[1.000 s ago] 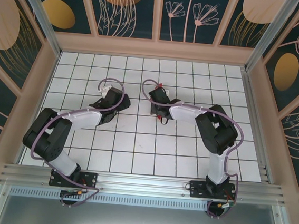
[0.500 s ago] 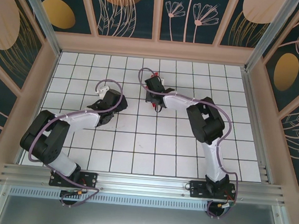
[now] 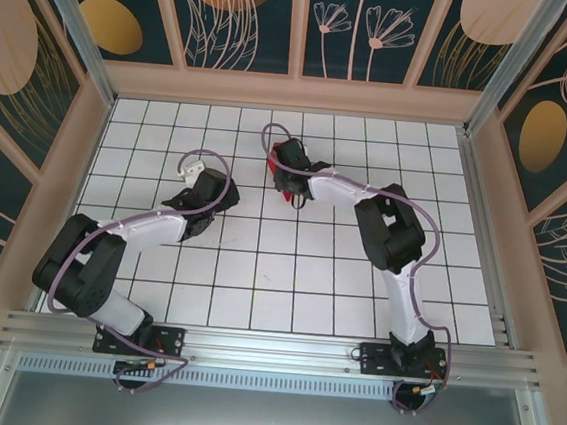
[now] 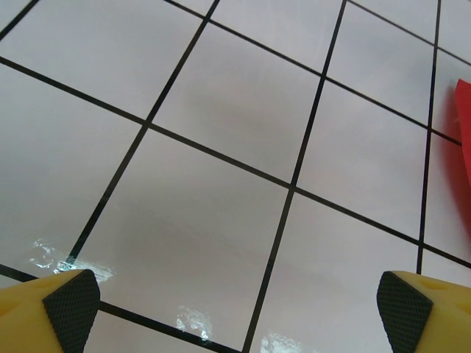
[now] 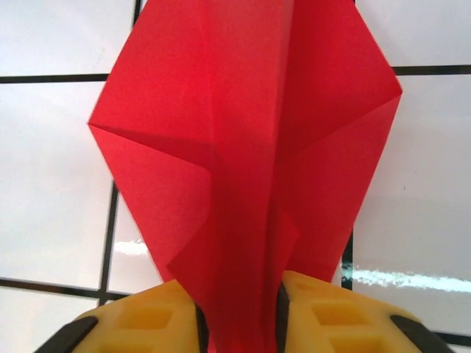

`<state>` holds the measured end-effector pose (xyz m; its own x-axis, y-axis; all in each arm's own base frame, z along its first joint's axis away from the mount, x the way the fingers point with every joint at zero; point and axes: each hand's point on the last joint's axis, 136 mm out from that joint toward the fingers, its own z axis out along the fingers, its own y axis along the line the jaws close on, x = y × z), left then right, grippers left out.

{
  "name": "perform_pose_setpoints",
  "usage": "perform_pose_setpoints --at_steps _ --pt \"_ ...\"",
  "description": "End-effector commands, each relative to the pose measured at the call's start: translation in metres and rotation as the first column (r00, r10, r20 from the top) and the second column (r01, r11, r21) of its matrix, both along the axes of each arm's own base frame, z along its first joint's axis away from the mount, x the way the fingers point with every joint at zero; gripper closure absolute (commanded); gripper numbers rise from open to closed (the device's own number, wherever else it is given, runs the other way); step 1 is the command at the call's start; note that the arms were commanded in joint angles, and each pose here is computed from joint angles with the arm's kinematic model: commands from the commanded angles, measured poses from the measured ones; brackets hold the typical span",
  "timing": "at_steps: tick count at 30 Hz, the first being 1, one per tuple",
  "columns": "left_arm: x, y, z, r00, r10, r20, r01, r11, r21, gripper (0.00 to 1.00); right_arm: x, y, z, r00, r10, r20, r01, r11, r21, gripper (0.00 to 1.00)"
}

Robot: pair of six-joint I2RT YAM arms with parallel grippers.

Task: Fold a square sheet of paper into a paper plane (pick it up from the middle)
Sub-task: Move the paper plane to the top-center of the table, then reset both arms

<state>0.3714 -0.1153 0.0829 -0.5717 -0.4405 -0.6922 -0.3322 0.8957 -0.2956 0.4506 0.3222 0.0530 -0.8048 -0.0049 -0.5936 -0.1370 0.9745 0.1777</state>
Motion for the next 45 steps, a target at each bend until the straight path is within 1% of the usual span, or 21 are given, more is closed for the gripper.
perform_pose_setpoints --at_steps 1,5,9,11,13,14,16,18,21,22,25,29,31,34,36,39,42,45 --pt "0.003 0.010 0.023 0.999 0.023 0.042 -0.024 0.999 0.043 0.01 0.004 -0.002 0.095 0.992 0.005 0.128 -0.018 0.995 0.101 0.61" --pt "0.005 0.017 0.044 0.996 0.030 0.084 -0.036 0.996 0.081 0.01 0.002 -0.032 0.145 0.974 -0.060 0.218 0.027 0.988 0.152 0.45" --pt "0.006 0.026 0.068 0.989 0.042 0.139 -0.060 0.990 0.127 0.01 0.000 -0.079 0.173 0.945 -0.146 0.293 0.100 0.981 0.166 0.30" --pt "0.006 0.031 0.077 0.986 0.049 0.162 -0.073 0.987 0.143 0.01 -0.004 -0.097 0.180 0.936 -0.162 0.313 0.117 0.980 0.159 0.26" --pt "0.005 0.035 0.083 0.983 0.057 0.175 -0.082 0.987 0.139 0.01 -0.013 -0.104 0.181 0.934 -0.164 0.318 0.120 0.981 0.153 0.24" --pt "0.005 0.038 0.085 0.982 0.061 0.181 -0.086 0.987 0.136 0.01 -0.010 -0.124 0.181 0.925 -0.200 0.323 0.158 0.975 0.154 0.23" --pt "0.005 0.043 0.089 0.979 0.060 0.196 -0.089 0.986 0.142 0.01 -0.014 -0.145 0.181 0.909 -0.238 0.342 0.196 0.969 0.152 0.21" --pt "0.005 0.049 0.092 0.976 0.057 0.212 -0.093 0.982 0.163 0.02 -0.018 -0.168 0.181 0.886 -0.275 0.372 0.240 0.961 0.139 0.17" --pt "0.003 0.061 0.098 0.965 0.048 0.259 -0.098 0.978 0.183 0.01 -0.023 -0.212 0.177 0.847 -0.343 0.407 0.321 0.939 0.124 0.07" --pt "0.002 0.066 0.100 0.959 0.052 0.279 -0.106 0.977 0.183 0.02 -0.024 -0.228 0.173 0.835 -0.367 0.410 0.347 0.930 0.125 0.01" --pt "-0.005 0.086 0.101 0.940 0.076 0.332 -0.143 0.973 0.183 0.01 -0.030 -0.267 0.165 0.797 -0.421 0.432 0.408 0.904 0.129 0.01" --pt "-0.020 0.109 0.101 0.898 0.100 0.429 -0.209 0.954 0.216 0.02 -0.043 -0.313 0.144 0.745 -0.499 0.442 0.500 0.857 0.125 0.01" --pt "-0.027 0.120 0.096 0.891 0.113 0.441 -0.243 0.937 0.251 0.02 -0.052 -0.332 0.134 0.718 -0.529 0.452 0.536 0.835 0.127 0.01" --pt "-0.032 0.131 0.087 0.900 0.114 0.421 -0.262 0.912 0.315 0.01 -0.068 -0.356 0.116 0.685 -0.548 0.480 0.568 0.814 0.119 0.01" --pt "-0.033 0.136 0.088 0.902 0.107 0.419 -0.263 0.905 0.335 0.01 -0.077 -0.366 0.106 0.676 -0.552 0.488 0.586 0.804 0.097 0.01" --pt "-0.033 0.140 0.088 0.902 0.085 0.424 -0.249 0.903 0.349 0.02 -0.085 -0.377 0.088 0.681 -0.559 0.474 0.612 0.789 0.052 0.01" --pt "-0.035 0.148 0.077 0.910 0.083 0.406 -0.250 0.891 0.380 0.02 -0.092 -0.384 0.076 0.672 -0.544 0.503 0.623 0.782 0.013 0.01" --pt "-0.035 0.153 0.064 0.916 0.068 0.395 -0.230 0.897 0.378 0.02 -0.091 -0.379 0.076 0.674 -0.504 0.540 0.588 0.808 0.021 0.01"
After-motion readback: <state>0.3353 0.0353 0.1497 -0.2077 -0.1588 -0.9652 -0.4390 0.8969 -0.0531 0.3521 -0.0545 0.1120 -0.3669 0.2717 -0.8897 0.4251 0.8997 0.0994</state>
